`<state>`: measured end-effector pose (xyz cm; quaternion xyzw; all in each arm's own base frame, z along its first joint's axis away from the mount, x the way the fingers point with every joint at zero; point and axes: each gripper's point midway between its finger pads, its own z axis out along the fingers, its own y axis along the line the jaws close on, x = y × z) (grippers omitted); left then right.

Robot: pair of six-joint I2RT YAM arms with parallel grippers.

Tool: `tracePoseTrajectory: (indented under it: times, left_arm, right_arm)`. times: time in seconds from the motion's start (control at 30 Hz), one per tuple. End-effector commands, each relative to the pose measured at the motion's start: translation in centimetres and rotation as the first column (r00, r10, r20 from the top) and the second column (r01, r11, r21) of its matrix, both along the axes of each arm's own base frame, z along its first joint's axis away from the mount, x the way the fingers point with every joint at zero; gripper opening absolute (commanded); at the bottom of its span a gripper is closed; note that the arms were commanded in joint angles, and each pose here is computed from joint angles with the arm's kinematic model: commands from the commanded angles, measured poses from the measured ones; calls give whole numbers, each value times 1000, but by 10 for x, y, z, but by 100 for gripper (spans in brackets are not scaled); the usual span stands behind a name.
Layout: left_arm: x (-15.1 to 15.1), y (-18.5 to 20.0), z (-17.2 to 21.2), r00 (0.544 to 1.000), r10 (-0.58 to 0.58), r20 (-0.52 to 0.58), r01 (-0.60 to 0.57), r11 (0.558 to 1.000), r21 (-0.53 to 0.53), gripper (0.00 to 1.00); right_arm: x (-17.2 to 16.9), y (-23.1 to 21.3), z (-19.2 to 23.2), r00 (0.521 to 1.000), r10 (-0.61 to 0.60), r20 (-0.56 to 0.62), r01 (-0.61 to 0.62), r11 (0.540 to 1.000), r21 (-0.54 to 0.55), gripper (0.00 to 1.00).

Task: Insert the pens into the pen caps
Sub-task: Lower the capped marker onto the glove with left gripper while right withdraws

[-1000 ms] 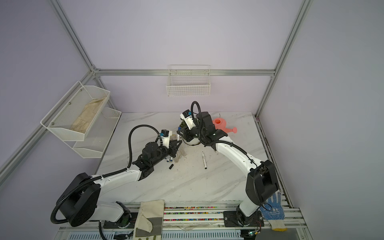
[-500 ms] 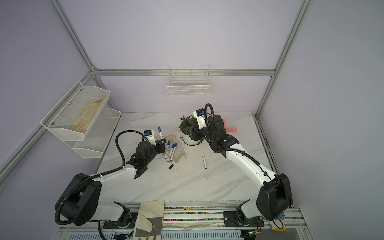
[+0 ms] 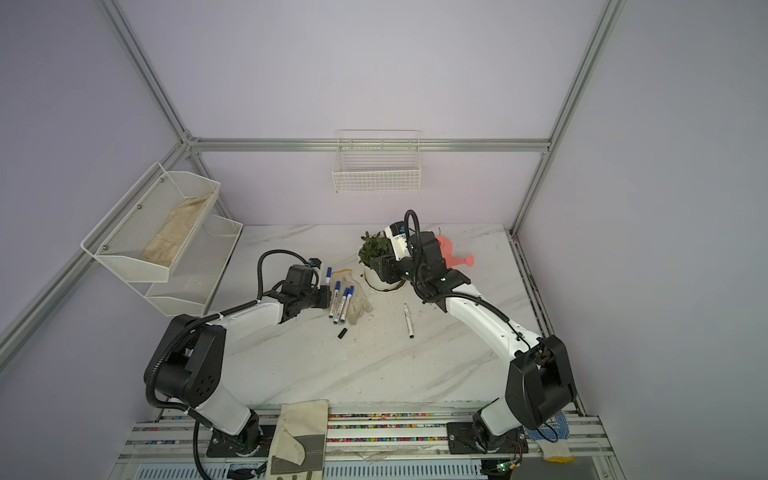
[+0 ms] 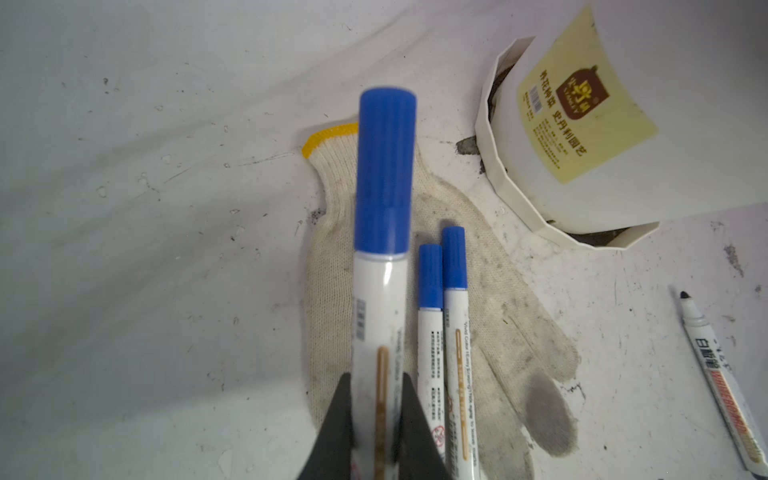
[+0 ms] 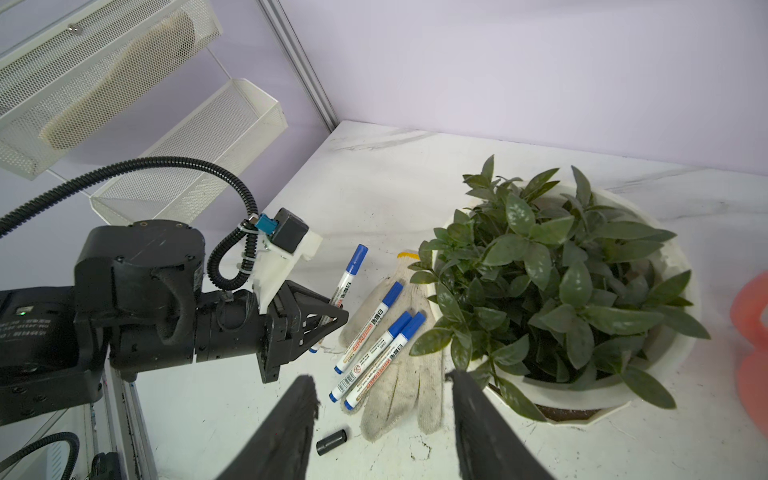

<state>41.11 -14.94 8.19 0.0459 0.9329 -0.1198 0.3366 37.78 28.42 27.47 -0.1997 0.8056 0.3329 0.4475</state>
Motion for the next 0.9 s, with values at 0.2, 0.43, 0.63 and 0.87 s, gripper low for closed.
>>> tracePoseTrajectory:
  times: [0.2,0.43,0.63,0.87]
  left_arm:
    - [22,-11,8,997,-76,-29,77,997,18,4]
    - [23,-17,10,995,-94,-33,94,996,-3,31]
    - [21,-20,11,993,-110,-41,109,994,-18,39]
    - [18,-21,7,992,-109,-64,107,994,-29,46]
  right_arm:
    - [2,-7,-5,1000,-25,-1,25,999,-38,54]
    - [1,-9,-8,1000,-28,-6,28,998,-50,53]
    - [0,-9,-10,1000,-25,-7,25,998,-55,53]
    - [-1,-10,-13,1000,-29,-13,28,998,-60,53]
